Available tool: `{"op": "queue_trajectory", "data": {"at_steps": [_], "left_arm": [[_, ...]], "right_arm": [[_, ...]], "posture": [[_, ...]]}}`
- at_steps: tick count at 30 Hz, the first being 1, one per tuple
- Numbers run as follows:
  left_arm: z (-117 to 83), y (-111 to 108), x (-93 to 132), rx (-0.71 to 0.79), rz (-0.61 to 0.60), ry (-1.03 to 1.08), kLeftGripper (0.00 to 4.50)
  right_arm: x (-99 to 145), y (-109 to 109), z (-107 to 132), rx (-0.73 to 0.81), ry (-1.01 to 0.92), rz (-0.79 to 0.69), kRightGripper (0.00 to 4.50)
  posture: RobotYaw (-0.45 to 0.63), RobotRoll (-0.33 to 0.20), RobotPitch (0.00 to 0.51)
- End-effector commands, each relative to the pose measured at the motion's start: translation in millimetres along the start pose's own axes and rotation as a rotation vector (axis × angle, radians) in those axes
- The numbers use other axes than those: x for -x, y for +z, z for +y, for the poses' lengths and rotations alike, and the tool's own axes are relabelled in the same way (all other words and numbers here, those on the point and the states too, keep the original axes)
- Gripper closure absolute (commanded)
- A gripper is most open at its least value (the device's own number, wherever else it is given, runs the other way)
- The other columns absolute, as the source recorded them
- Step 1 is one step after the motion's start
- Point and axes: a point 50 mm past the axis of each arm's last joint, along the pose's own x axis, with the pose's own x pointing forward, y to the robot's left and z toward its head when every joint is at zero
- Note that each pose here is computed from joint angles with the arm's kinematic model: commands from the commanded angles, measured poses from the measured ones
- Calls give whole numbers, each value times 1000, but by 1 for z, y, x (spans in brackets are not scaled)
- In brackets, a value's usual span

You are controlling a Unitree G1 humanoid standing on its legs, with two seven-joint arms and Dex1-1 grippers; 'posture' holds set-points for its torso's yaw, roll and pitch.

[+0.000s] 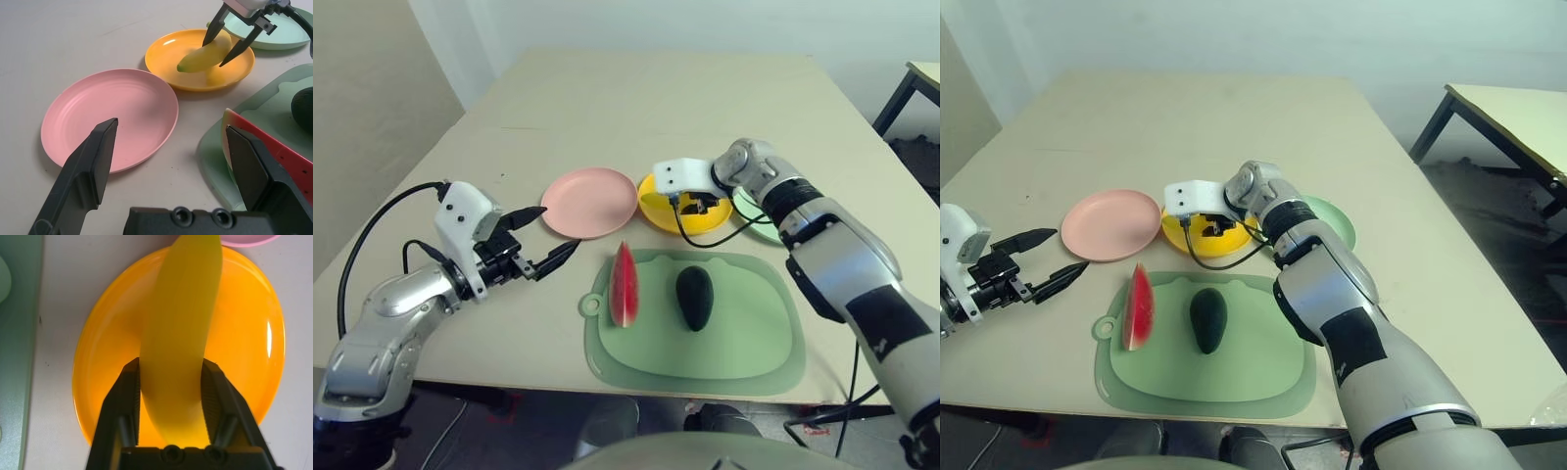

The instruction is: Place the fruits into color-matched plates.

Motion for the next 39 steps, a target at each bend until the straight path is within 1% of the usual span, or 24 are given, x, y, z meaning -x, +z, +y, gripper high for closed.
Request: {"op": "queue_trajectory", "data": {"at_steps": [1,3,4,5,7,11,12,14,17,20,23,25,28,32,35,39], "left_arm": [[1,-2,-1,-13,15,-12,0],[1,-3,-1,-15,18,-13,0],[1,-3,-1,-16,19,-14,0],[1,-4,-1,-18,20,-14,0],[1,-3,-1,-22,20,-18,0],[2,-2,-2,-45,22,-31,0],[2,-2,-2,-62,23,-48,0],[0,-1,1,-101,26,-105,0],[-5,-2,6,-106,39,-220,0],[-9,3,10,-109,17,-327,0],[-12,11,9,-131,-30,-398,0],[-12,15,8,-138,-55,-435,0],[-13,16,8,-162,-43,-501,0],[-9,19,8,-176,-39,-530,0],[-8,18,8,-176,-21,-548,0],[-8,17,8,-176,-8,-567,0]], "right_arm": [[-1,-4,2,-10,9,11,1223],[-1,-4,2,-13,8,11,553],[-1,-5,2,-15,6,11,123],[0,-5,2,-16,5,11,54],[2,-6,0,-11,-1,10,54],[12,-5,-4,45,1,9,54],[18,-3,-6,89,17,1,54],[33,-2,-9,236,50,6,54],[53,0,-7,451,105,16,54],[72,4,2,638,164,8,54],[84,8,14,767,209,2,54],[87,12,24,803,228,-18,54],[87,19,44,835,278,-63,54],[83,26,68,859,331,-111,54],[82,28,80,849,371,-133,54],[80,28,89,851,403,-146,54]], "posture": [[253,0,0],[253,0,0],[248,0,0],[249,0,0],[247,0,0],[247,0,0],[247,0,0],[240,0,0],[228,0,0],[208,0,0],[205,0,0],[211,0,0],[215,0,0],[208,0,0],[210,0,0],[211,0,0]]}}
